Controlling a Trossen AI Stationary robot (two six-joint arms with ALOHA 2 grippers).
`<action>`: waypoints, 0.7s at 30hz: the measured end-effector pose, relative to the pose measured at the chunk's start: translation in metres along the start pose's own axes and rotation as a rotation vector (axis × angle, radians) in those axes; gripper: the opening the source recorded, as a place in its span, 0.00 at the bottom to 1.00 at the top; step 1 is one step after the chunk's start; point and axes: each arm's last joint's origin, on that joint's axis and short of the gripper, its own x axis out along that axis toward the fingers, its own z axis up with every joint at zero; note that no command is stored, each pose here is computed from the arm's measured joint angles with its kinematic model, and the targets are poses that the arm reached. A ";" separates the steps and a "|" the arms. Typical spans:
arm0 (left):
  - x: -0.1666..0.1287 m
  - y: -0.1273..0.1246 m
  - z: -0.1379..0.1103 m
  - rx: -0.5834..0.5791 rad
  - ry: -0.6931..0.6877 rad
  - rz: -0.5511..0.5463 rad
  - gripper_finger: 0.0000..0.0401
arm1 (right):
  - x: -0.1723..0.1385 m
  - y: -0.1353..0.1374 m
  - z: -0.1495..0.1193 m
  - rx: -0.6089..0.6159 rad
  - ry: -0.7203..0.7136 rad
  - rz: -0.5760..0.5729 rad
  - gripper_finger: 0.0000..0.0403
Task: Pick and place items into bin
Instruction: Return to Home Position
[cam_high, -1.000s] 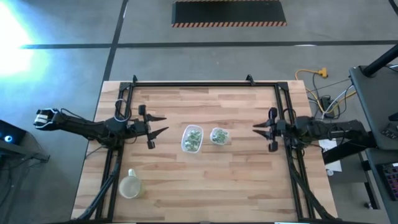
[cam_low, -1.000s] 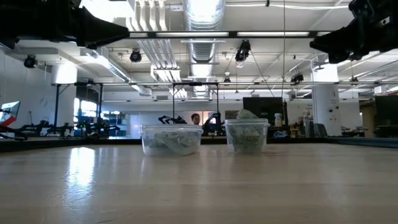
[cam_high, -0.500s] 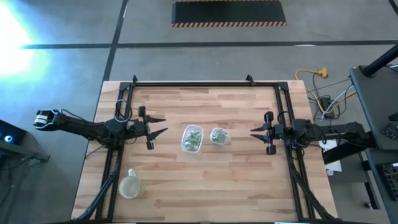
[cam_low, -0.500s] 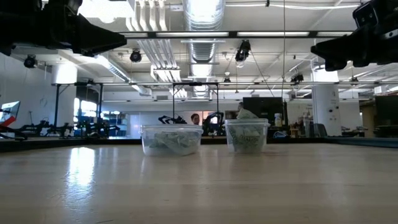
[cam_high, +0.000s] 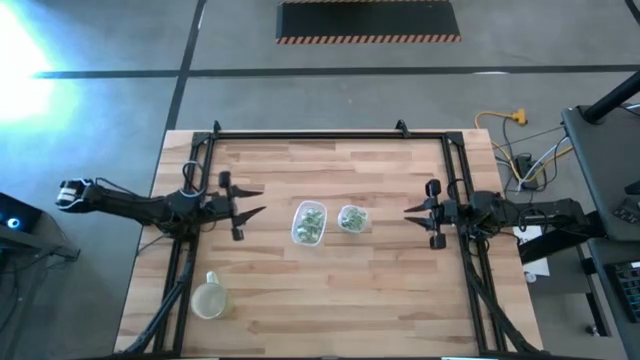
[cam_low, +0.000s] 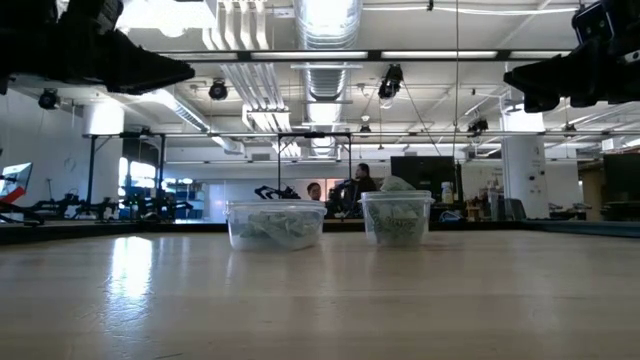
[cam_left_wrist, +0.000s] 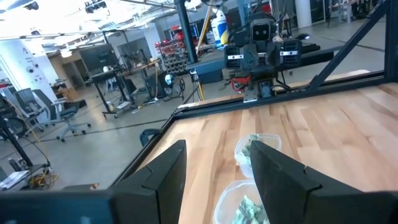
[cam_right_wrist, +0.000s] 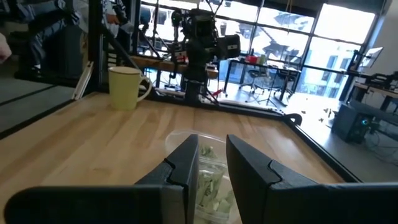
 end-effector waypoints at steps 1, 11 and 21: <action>-0.002 0.000 -0.003 -0.001 -0.003 0.000 0.40 | 0.000 0.000 0.000 0.000 0.000 0.000 0.18; -0.026 0.003 -0.022 -0.033 -0.127 -0.036 0.40 | 0.000 0.000 0.000 0.012 0.003 0.000 0.18; -0.036 0.002 -0.021 0.001 -0.171 -0.169 0.40 | 0.000 0.000 0.000 0.019 0.003 -0.002 0.18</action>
